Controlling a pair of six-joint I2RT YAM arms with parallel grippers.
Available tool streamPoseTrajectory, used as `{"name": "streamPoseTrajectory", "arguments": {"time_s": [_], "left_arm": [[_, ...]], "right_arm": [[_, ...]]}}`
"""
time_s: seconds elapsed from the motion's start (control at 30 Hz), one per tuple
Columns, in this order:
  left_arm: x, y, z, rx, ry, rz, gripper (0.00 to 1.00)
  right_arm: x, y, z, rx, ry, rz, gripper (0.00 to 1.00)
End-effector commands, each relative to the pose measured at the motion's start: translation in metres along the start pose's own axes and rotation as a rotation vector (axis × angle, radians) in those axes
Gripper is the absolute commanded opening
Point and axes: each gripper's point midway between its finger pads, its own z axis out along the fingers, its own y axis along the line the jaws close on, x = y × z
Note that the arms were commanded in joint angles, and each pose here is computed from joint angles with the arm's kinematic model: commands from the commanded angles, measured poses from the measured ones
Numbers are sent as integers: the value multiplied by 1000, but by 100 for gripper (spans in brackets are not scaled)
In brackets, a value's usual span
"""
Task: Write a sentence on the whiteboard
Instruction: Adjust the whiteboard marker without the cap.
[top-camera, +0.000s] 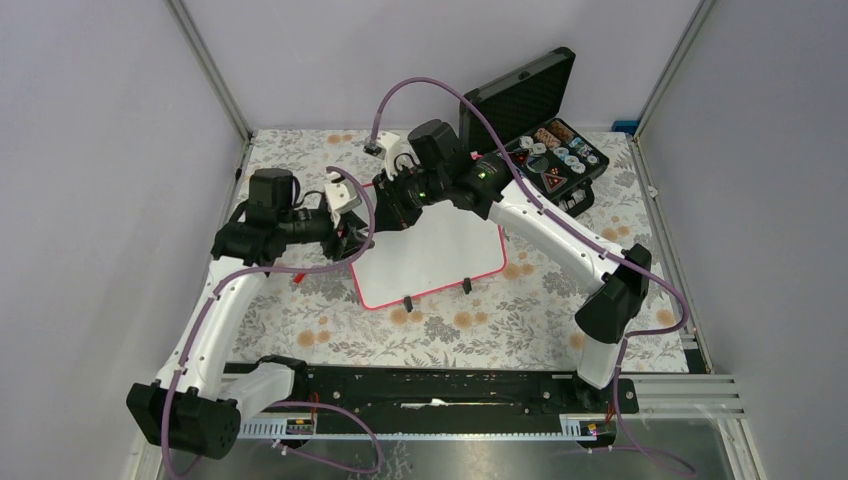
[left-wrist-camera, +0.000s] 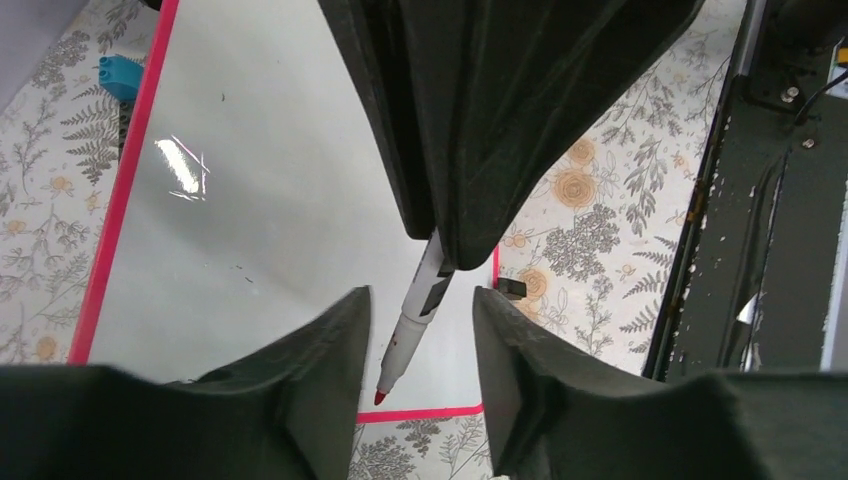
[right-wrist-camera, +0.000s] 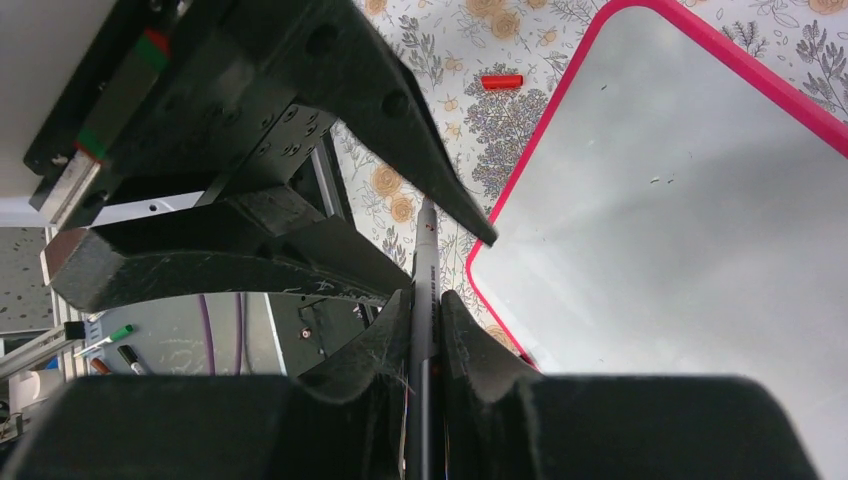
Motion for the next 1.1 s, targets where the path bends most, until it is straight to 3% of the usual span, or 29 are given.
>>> {"name": "streamPoseTrajectory", "arguments": {"time_s": [0.0, 0.3, 0.43, 0.57, 0.73, 1.07], "left_arm": [[-3, -5, 1, 24, -10, 53, 43], [-7, -12, 3, 59, -31, 47, 24], [-9, -12, 2, 60, -35, 45, 11], [-15, -11, 2, 52, -54, 32, 11], [-25, -8, 1, 46, -79, 31, 0], [-38, -6, 1, 51, -107, 46, 0]], "right_arm": [[-23, 18, -19, -30, -76, -33, 0], [-21, 18, -19, -36, -73, -28, 0], [-19, 19, -17, -49, -67, -22, 0], [-17, 20, -16, -58, -62, -19, 0], [-10, 21, -9, -88, -36, 6, 0], [7, 28, 0, -151, 13, 28, 0]]}}
